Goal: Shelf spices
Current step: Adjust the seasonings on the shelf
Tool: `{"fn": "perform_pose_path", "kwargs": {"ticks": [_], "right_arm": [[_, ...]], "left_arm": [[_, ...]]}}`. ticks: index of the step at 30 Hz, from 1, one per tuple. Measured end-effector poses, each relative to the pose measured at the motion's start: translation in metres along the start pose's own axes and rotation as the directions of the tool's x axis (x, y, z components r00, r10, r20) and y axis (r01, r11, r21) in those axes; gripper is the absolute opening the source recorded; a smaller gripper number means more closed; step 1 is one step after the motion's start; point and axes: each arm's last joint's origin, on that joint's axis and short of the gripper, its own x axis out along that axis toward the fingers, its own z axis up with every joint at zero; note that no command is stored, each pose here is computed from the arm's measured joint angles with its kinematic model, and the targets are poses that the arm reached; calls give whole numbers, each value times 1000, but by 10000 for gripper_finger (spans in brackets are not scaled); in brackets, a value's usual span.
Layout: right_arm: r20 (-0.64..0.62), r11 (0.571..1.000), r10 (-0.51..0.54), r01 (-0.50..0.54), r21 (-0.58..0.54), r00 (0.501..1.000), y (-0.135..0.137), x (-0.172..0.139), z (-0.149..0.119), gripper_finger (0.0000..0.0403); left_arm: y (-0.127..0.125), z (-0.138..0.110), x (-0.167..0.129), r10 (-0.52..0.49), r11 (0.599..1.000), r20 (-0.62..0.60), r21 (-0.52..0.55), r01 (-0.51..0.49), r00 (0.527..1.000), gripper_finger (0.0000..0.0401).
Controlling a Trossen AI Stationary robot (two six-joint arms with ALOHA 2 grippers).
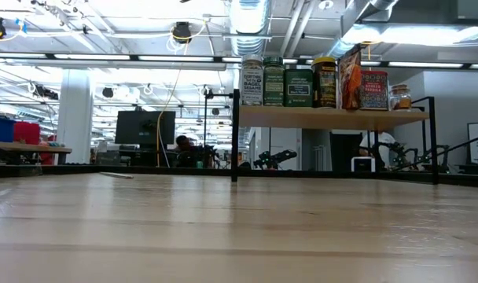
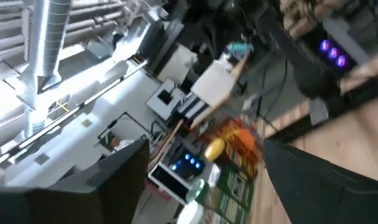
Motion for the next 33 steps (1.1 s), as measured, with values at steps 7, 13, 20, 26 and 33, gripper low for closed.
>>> {"fn": "perform_pose_path", "kwargs": {"ticks": [7,13,20,26,33], "right_arm": [[62,992,105,-100,-80,993,14,3,8,26],[-72,991,97,-103,-91,993,31,39,0,26],[-234,994,-53,28,-107,971,34,86,-11,26],[-297,987,-155,134,-90,942,17,105,-9,26],[-380,971,-239,225,-81,894,-4,113,-11,26]], "left_arm": [[34,3,-16,22,993,-11,-117,-23,1000,304],[42,-4,-17,31,985,-78,-169,-44,996,304],[40,-10,-14,20,983,-110,-177,-40,994,304],[37,-11,-14,5,984,-116,-179,-26,993,304],[36,-12,-14,-3,984,-120,-180,-19,993,304]]}}
